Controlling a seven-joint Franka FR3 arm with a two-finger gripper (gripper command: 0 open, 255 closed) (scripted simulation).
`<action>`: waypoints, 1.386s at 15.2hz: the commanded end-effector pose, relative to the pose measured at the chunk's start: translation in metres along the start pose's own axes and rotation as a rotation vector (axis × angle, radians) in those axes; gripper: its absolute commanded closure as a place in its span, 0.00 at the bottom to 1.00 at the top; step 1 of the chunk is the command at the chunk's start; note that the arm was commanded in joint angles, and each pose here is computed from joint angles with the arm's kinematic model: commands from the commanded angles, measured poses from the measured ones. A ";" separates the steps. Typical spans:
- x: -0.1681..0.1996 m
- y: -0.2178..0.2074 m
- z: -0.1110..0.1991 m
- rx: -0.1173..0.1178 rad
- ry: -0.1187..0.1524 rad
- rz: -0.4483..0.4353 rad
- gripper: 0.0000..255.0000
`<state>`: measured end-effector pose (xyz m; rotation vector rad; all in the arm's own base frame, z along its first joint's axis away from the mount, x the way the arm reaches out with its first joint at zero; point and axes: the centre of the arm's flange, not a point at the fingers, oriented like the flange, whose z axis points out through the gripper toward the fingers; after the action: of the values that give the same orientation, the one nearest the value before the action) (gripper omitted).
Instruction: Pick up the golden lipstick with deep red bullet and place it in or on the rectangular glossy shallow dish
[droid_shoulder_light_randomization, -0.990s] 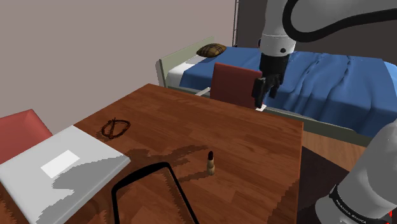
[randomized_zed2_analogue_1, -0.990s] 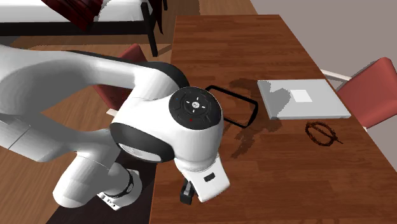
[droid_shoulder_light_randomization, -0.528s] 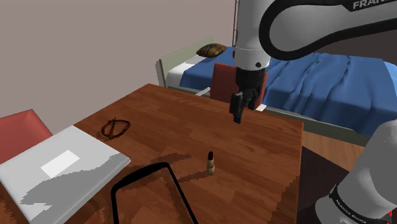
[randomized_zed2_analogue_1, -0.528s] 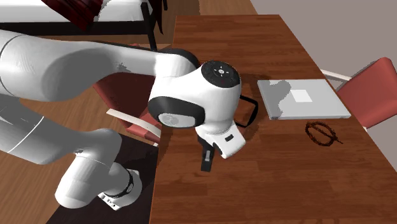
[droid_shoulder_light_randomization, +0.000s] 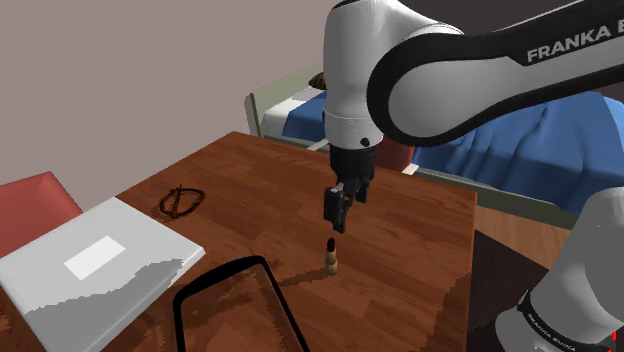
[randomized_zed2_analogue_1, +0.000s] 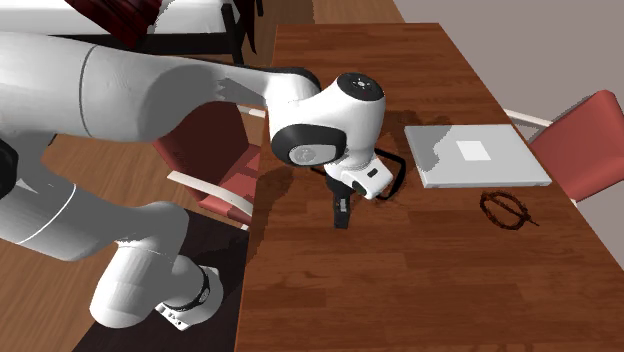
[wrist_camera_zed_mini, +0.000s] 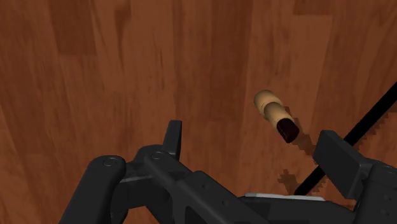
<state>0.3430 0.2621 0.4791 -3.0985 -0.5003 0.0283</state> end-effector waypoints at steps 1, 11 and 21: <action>0.008 -0.025 0.005 -0.002 0.001 -0.035 0.00; 0.012 -0.049 0.050 -0.004 0.003 -0.067 0.00; 0.012 -0.049 0.050 -0.004 0.002 -0.067 1.00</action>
<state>0.3386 0.3121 0.4287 -3.0832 -0.6045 0.0233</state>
